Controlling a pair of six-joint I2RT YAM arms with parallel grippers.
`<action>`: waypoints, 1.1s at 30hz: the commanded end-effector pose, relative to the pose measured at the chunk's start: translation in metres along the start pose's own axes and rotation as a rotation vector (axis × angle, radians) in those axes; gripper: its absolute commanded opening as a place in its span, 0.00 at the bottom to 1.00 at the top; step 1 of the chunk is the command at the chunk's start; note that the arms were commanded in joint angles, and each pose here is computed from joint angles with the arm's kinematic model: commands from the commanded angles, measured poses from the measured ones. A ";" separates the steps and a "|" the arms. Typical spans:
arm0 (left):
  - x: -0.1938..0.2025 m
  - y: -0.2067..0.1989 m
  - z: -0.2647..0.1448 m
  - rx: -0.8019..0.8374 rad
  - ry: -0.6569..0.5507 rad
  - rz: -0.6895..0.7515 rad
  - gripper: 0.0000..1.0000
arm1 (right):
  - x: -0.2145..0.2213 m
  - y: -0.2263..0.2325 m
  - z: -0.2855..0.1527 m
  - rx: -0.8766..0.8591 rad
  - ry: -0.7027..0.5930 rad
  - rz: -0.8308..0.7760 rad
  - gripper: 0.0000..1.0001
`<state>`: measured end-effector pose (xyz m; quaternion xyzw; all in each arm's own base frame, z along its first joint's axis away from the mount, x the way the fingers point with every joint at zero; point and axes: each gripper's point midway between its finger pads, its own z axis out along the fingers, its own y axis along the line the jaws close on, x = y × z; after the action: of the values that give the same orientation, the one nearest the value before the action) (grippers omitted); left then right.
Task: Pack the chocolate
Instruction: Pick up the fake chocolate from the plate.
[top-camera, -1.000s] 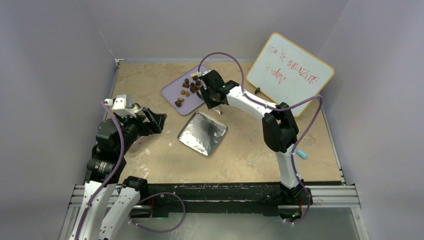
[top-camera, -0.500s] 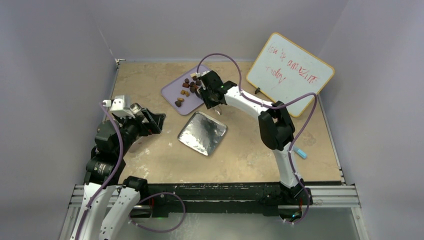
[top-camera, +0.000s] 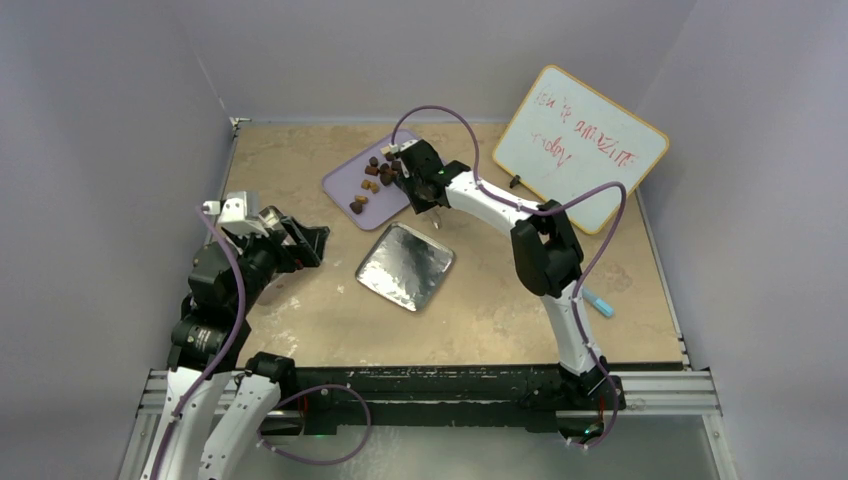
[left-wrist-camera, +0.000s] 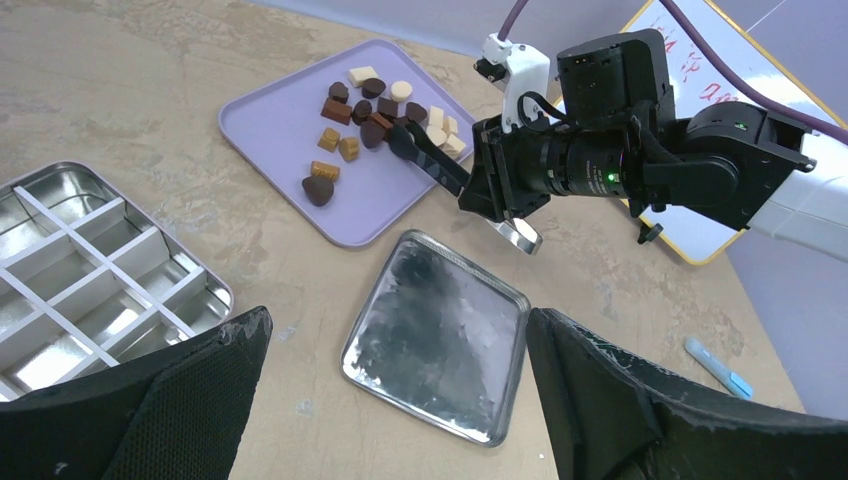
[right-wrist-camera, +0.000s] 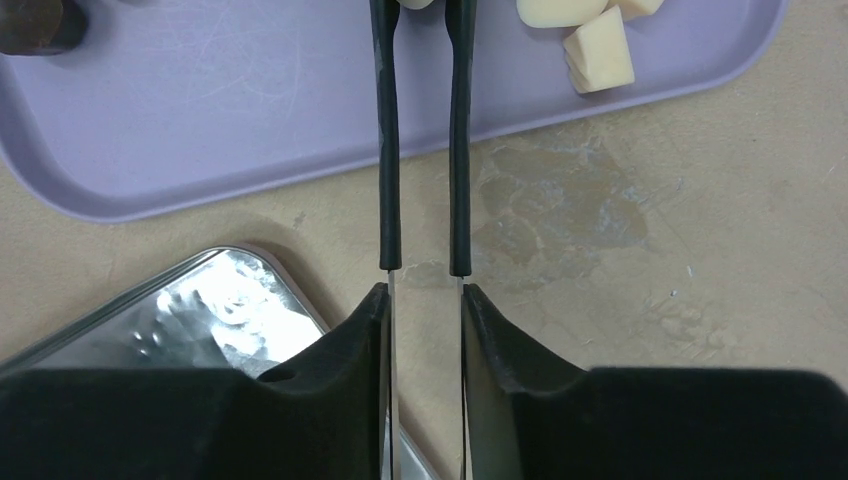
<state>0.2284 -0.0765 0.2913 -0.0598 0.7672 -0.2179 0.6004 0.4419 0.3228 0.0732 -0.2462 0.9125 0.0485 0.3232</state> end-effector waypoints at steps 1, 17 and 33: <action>-0.005 0.002 -0.002 -0.010 -0.027 0.015 0.97 | -0.025 -0.003 -0.017 -0.006 -0.073 0.008 0.26; -0.016 0.008 -0.012 -0.047 -0.091 0.012 0.96 | -0.030 0.025 -0.090 -0.141 -0.190 0.035 0.16; -0.051 0.012 -0.053 -0.069 -0.328 -0.025 0.98 | -0.021 0.190 -0.163 -0.575 -0.282 -0.035 0.17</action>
<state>0.1985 -0.0412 0.3298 -0.1082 0.6935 -0.1852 0.6877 0.3006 0.4172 0.1710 -0.3205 0.8394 0.2559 0.3567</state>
